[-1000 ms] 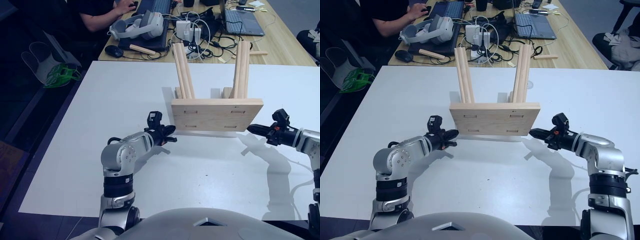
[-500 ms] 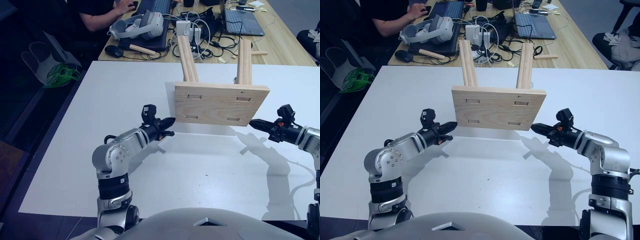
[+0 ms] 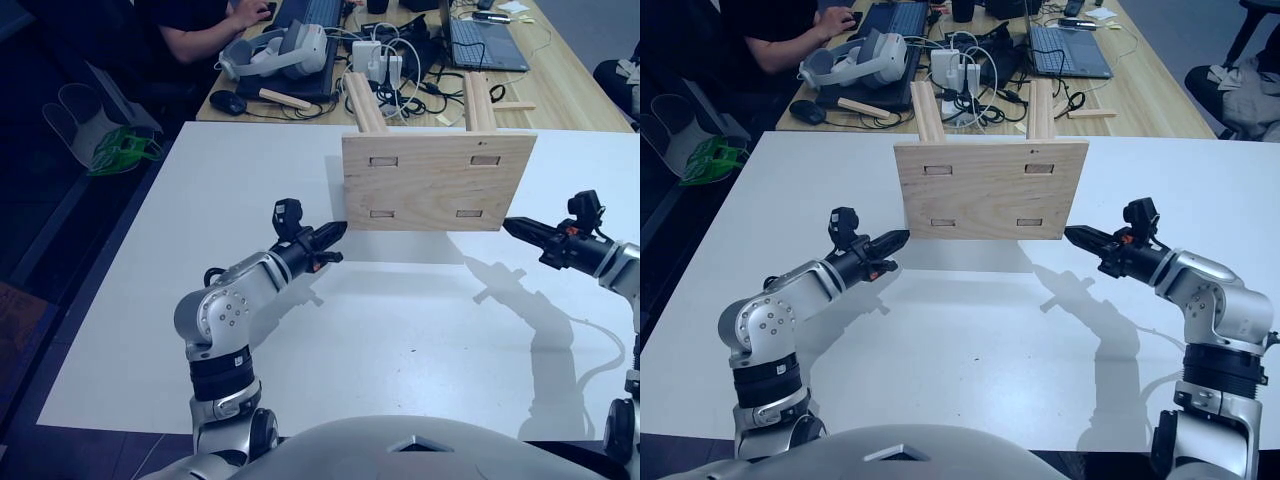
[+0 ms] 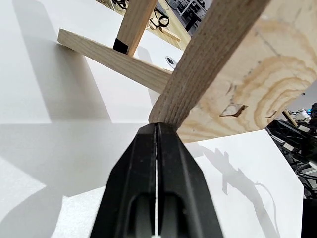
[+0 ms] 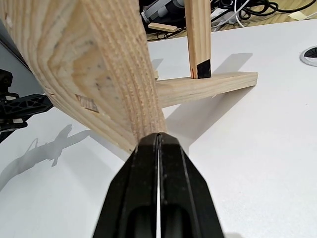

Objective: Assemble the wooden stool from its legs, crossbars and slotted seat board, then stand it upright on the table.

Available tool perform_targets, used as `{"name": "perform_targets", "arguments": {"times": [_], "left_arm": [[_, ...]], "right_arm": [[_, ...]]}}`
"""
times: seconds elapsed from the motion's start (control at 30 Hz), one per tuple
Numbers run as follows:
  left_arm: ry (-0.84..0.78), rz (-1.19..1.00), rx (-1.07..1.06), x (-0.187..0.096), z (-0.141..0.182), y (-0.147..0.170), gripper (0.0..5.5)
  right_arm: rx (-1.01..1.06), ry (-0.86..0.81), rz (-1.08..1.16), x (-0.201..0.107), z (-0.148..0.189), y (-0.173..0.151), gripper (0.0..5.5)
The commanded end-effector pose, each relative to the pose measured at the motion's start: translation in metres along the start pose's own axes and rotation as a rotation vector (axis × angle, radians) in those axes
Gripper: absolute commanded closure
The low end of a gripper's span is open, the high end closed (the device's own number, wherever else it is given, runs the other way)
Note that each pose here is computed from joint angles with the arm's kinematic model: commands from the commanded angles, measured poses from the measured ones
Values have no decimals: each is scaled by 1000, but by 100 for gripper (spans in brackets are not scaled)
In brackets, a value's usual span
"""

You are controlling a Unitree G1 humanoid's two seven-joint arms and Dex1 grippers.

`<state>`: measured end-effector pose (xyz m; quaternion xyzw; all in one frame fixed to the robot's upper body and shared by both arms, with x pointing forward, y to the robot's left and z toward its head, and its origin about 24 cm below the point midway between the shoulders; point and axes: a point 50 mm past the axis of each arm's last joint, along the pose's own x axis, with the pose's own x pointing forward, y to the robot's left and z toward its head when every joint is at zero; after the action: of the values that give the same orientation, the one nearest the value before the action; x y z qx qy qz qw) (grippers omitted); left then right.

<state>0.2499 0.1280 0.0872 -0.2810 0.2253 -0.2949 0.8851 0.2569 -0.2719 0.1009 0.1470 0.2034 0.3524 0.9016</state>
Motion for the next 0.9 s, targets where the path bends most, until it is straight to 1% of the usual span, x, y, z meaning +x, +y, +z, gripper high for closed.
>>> {"name": "perform_targets", "arguments": {"times": [0.03,0.4,0.9], "left_arm": [[-44,-399,-10,17,12,-58,547],[-133,-464,-29,13,26,-66,547],[-145,-433,-37,15,26,-62,547]], "right_arm": [[-14,-99,262,31,20,33,550],[4,-183,292,33,35,43,550],[29,-240,317,34,46,49,550]]}}
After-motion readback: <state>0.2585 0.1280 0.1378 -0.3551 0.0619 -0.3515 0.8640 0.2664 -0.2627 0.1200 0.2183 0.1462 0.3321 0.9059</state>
